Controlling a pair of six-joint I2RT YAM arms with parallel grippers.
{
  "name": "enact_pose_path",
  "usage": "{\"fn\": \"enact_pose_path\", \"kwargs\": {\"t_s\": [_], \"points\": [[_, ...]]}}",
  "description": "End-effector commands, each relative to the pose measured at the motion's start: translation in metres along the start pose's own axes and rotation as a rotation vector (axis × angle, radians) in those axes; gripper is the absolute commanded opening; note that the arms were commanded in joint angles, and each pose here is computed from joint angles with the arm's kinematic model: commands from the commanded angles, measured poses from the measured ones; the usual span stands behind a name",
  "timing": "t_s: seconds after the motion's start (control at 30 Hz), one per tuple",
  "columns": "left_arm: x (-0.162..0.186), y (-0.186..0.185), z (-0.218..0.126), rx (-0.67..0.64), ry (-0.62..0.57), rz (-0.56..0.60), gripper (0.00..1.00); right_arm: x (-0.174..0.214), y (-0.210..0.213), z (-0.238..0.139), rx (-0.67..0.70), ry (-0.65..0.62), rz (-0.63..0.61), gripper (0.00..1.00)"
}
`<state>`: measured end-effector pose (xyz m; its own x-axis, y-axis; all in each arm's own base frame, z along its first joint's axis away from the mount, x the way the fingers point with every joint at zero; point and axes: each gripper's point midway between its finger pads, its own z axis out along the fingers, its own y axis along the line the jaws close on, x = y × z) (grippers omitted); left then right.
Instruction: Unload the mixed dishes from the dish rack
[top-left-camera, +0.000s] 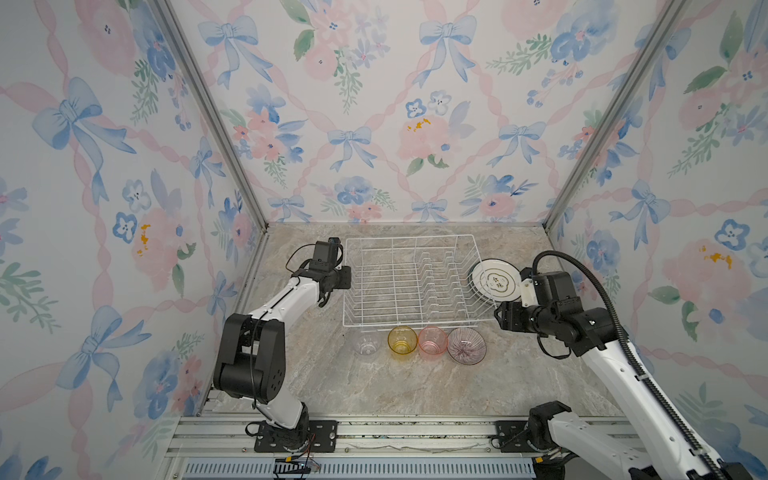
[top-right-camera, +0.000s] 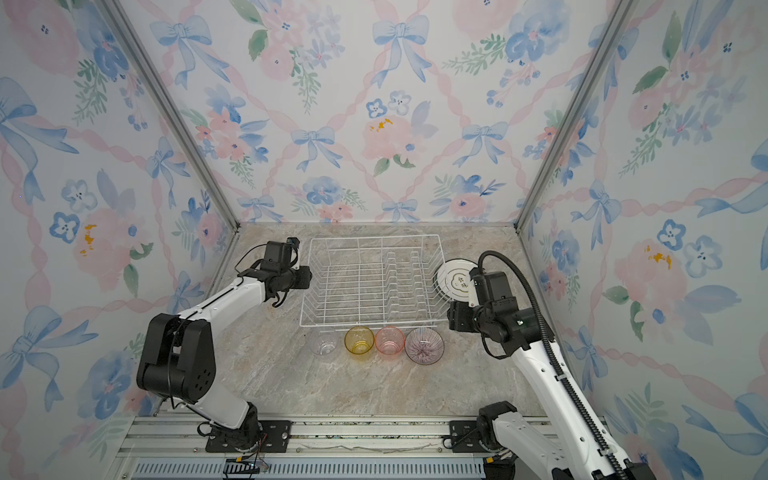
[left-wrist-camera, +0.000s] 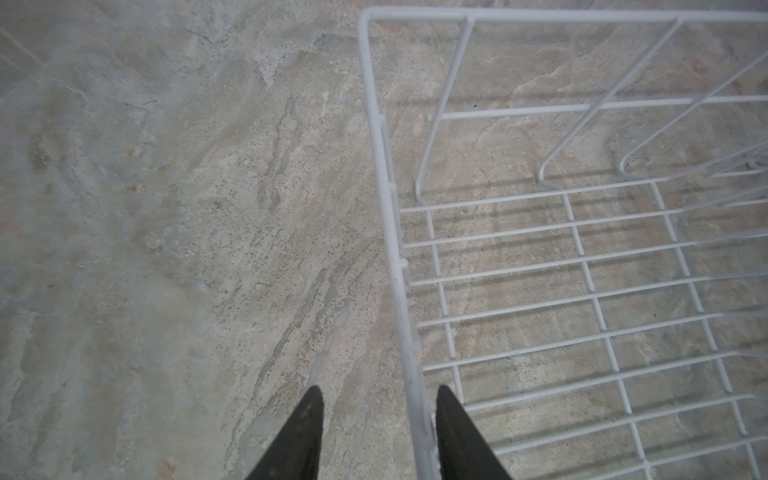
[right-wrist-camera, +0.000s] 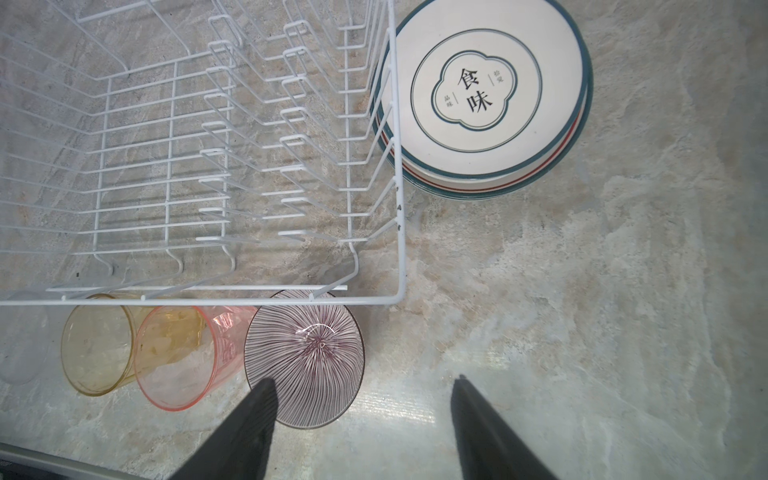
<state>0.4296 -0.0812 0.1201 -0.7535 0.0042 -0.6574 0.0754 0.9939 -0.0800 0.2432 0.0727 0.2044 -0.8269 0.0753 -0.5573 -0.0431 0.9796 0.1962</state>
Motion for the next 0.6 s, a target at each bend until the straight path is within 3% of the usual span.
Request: {"fn": "enact_pose_path", "kwargs": {"t_s": [0.0,0.43,0.57], "points": [[-0.006,0.021,0.006,-0.069,0.005,0.008,0.44,-0.001,-0.002,-0.001,-0.003,-0.009,-0.006,0.69],[-0.013,0.027,0.010,-0.075,0.000,0.003,0.45,-0.003,-0.003,0.002,-0.006,-0.011,0.000,0.70],[-0.020,0.022,0.003,-0.042,-0.029,-0.008,0.53,-0.010,-0.003,0.004,-0.007,-0.043,0.005,0.73]]}}
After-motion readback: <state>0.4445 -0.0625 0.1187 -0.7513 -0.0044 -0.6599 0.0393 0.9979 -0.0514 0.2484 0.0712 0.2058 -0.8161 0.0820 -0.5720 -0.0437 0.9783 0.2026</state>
